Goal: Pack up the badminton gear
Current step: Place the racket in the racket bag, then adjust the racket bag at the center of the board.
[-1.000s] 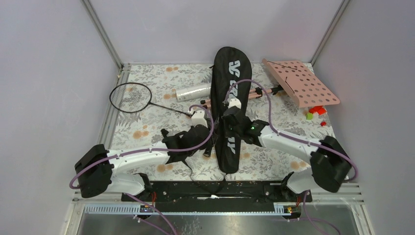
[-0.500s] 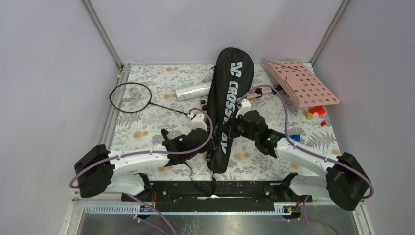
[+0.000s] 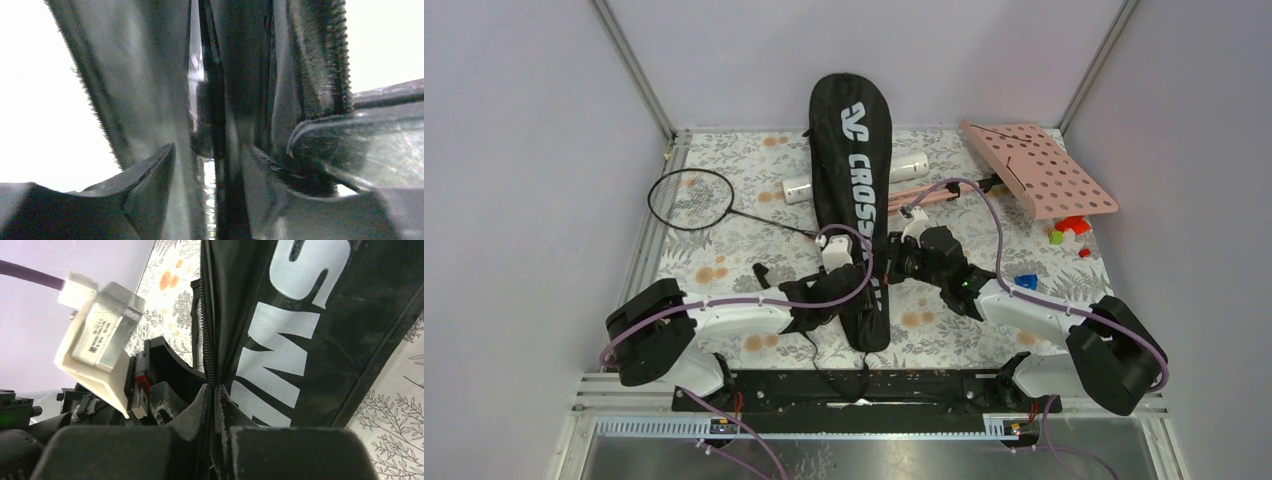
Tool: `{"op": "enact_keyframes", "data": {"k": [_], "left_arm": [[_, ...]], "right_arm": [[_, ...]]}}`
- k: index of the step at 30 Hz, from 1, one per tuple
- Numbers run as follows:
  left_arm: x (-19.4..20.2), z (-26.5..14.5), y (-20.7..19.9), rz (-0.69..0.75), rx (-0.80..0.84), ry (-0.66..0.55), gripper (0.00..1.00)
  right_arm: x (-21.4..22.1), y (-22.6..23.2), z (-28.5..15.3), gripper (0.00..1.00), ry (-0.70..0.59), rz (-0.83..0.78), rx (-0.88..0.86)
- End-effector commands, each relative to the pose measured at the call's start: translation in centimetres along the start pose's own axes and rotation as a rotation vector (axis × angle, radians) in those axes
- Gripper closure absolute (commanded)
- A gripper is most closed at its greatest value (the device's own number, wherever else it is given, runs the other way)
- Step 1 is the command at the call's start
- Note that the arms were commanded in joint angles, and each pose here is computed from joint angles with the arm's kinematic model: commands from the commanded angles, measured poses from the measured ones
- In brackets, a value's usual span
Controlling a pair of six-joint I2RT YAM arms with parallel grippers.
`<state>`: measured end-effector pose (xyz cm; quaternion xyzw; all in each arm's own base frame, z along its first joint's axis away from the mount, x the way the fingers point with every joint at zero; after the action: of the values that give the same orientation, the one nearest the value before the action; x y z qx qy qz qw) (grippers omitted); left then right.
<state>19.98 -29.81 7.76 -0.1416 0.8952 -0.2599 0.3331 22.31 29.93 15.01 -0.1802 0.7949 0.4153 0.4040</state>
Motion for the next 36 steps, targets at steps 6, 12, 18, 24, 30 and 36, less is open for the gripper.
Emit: {"op": "enact_keyframes", "data": {"k": [6, 12, 18, 24, 30, 36], "left_arm": [[-6.0, -3.8, -4.5, -0.042, 0.222, -0.200, 0.10], [-9.3, -6.1, -1.8, -0.024, 0.103, -0.309, 0.01], [-11.3, -4.5, 2.0, -0.136, 0.063, -0.310, 0.01], [-12.9, -2.0, 3.8, -0.240, 0.121, -0.246, 0.01], [-16.0, 1.3, 4.8, -0.252, 0.186, -0.281, 0.01], [-17.9, 5.9, 5.1, -0.282, 0.179, -0.255, 0.03]], "right_arm": [[-0.1, 3.3, -2.2, 1.00, 0.051, 0.015, -0.121], [-0.6, 3.4, -2.7, 1.00, 0.036, 0.007, -0.129], [-1.4, 4.1, -3.1, 1.00, -0.011, 0.030, -0.171], [-2.2, 4.4, -3.5, 1.00, -0.054, 0.059, -0.180], [-3.0, 4.5, -4.1, 1.00, -0.084, 0.063, -0.166], [-3.8, 5.2, -4.3, 1.00, -0.117, 0.071, -0.196]]}}
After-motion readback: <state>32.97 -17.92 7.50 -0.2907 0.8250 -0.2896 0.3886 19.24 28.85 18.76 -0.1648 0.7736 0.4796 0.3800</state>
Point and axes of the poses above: each gripper's point midway between its finger pads, its own z axis out along the fingers, its own y axis along the line the jaws close on, x = y × z, the point moved 2 cm from there along -z, back along the fingers, and after that the axes turned 14 degrees about -z, right-handed, at the moved point
